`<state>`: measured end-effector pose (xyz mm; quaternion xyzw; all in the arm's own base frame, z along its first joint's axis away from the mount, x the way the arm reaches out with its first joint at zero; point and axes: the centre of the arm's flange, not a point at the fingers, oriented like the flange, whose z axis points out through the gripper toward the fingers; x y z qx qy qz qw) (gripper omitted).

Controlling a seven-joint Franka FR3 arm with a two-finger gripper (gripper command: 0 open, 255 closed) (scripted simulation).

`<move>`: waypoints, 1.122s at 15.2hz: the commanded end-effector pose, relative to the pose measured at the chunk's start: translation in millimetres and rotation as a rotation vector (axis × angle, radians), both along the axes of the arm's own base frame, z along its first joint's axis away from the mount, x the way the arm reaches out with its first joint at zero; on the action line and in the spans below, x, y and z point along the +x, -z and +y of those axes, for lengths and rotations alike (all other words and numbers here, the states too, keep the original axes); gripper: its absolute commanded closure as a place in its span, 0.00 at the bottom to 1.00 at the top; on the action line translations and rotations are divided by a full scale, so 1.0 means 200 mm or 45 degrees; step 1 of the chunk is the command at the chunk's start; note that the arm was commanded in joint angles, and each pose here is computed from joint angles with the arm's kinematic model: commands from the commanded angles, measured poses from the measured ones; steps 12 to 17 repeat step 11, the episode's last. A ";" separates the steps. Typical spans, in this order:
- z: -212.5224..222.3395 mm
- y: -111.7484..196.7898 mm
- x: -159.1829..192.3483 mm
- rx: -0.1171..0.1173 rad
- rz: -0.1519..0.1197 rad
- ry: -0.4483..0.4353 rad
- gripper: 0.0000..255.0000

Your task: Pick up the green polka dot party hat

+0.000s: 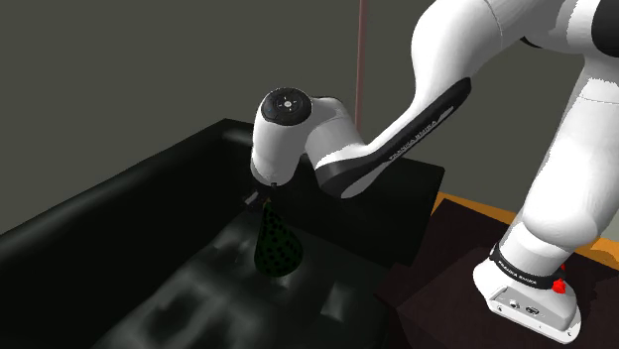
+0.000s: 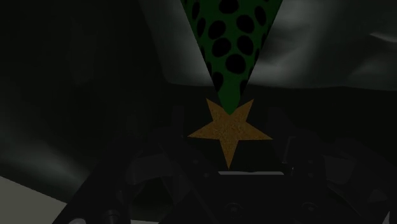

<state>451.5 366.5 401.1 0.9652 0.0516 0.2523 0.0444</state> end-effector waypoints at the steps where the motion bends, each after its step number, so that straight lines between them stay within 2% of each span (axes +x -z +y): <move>1: 0.00 -0.06 0.00 0.001 -0.002 -0.001 1.00; 9: 0.00 -0.27 0.00 0.001 -0.002 -0.001 1.00; 17: 0.00 -0.27 0.00 0.001 -0.002 -0.001 1.00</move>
